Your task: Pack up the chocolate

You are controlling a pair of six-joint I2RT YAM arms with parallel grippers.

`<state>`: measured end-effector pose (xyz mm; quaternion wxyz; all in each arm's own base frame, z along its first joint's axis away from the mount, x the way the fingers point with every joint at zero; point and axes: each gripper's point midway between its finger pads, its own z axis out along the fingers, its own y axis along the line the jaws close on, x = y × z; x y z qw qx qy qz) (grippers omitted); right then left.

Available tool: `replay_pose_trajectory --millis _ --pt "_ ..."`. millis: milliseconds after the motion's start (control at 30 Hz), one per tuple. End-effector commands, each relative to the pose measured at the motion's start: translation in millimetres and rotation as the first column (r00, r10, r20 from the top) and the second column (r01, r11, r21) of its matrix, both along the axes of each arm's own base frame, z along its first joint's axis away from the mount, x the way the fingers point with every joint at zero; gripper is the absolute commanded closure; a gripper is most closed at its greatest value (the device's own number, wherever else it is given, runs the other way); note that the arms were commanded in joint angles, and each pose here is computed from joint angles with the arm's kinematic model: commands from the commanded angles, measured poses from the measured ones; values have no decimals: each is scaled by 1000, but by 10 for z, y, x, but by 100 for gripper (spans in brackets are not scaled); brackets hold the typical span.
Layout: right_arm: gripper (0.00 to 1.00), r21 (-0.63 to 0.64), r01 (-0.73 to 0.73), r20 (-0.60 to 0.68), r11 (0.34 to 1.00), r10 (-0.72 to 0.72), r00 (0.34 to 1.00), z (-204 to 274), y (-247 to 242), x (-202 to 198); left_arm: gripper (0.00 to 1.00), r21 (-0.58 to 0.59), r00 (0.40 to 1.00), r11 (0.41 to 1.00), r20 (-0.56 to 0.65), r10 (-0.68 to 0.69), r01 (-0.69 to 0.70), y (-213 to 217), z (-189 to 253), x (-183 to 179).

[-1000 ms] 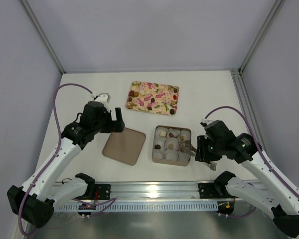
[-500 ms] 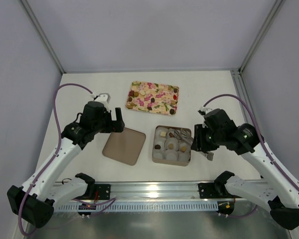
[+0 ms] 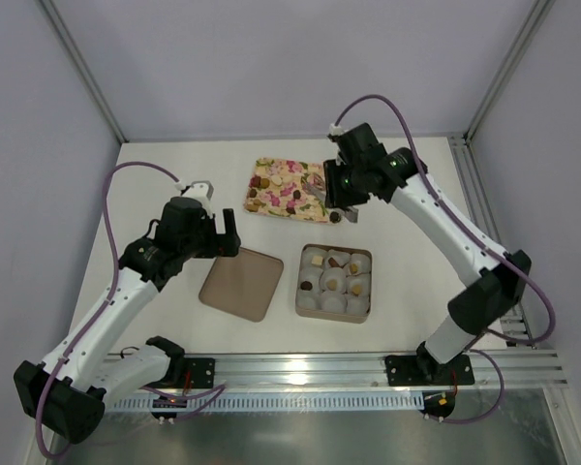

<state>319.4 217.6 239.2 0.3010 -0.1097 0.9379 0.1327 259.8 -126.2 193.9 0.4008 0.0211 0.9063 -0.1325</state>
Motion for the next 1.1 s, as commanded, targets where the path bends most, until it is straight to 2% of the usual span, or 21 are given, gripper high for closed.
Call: replay_pose_trajectory --millis 0,33,67,133,233,633,1067 --pt "58 -3 -5 134 1000 5 991 285 126 559 0 0 998 1000 68 17 -17 44 205 55" --pt "57 -39 -7 97 999 11 995 74 189 705 0 1 997 1000 72 20 -20 55 213 57" --pt "57 -28 -3 128 1000 6 992 198 242 828 0 0 997 1000 75 21 -21 57 220 59" --pt "58 -65 -4 67 998 8 998 -68 295 963 0 7 997 1000 75 26 -27 69 216 66" --pt "58 -66 0 48 998 3 999 -205 365 1111 0 11 997 1000 71 28 -29 77 200 63" --pt "58 -72 -26 -56 997 22 998 -748 448 1060 0 12 998 1000 55 24 -24 56 156 67" --pt "57 -80 -39 -78 996 32 996 -877 486 1007 0 12 998 1000 50 23 -24 52 144 70"
